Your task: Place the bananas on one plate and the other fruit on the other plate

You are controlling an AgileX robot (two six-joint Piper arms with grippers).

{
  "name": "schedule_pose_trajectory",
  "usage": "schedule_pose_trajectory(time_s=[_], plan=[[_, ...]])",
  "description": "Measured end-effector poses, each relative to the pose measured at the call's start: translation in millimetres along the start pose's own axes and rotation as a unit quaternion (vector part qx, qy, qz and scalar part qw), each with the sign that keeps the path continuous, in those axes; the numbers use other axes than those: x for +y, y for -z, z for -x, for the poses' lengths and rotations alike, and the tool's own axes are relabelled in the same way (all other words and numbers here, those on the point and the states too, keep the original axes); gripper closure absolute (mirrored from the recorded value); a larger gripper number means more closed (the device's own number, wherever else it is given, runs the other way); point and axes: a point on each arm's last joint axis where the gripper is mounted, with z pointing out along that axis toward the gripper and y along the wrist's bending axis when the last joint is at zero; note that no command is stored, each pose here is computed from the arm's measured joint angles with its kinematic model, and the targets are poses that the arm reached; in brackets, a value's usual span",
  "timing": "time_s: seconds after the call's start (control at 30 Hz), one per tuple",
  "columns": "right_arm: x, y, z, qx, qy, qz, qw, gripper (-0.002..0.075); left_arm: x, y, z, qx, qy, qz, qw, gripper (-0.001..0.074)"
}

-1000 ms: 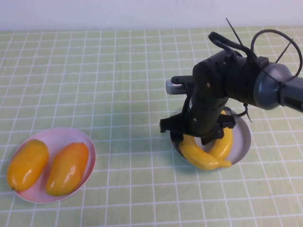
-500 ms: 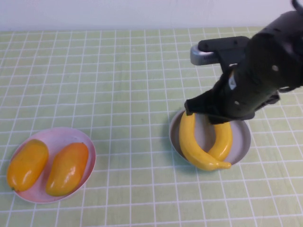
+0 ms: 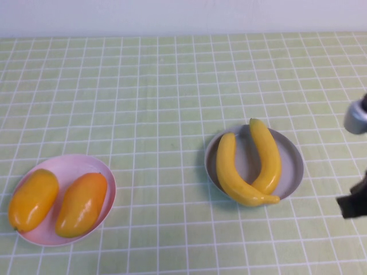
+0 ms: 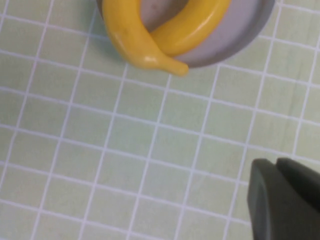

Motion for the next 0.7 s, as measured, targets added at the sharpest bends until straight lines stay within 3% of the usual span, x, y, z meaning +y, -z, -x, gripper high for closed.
schedule_pose_trajectory(time_s=[0.2,0.4,0.6,0.7], plan=[[-17.4,21.3,-41.2,-0.005,-0.002,0.011,1.000,0.0741,0.0,0.0,0.0,0.000,0.000,0.000,1.000,0.0733],[-28.2,31.4,-59.3,-0.080,0.034,0.022,0.996,0.0741,0.0,0.0,0.0,0.000,0.000,0.000,1.000,0.0733],[-36.5,4.2,-83.4,-0.199,0.052,0.033,0.978,0.0741,0.0,0.0,0.0,0.000,0.000,0.000,1.000,0.0733],[-50.1,-20.1,-97.8,-0.258,0.009,0.012,0.966,0.0741,0.0,0.0,0.0,0.000,0.000,0.000,1.000,0.0733]])
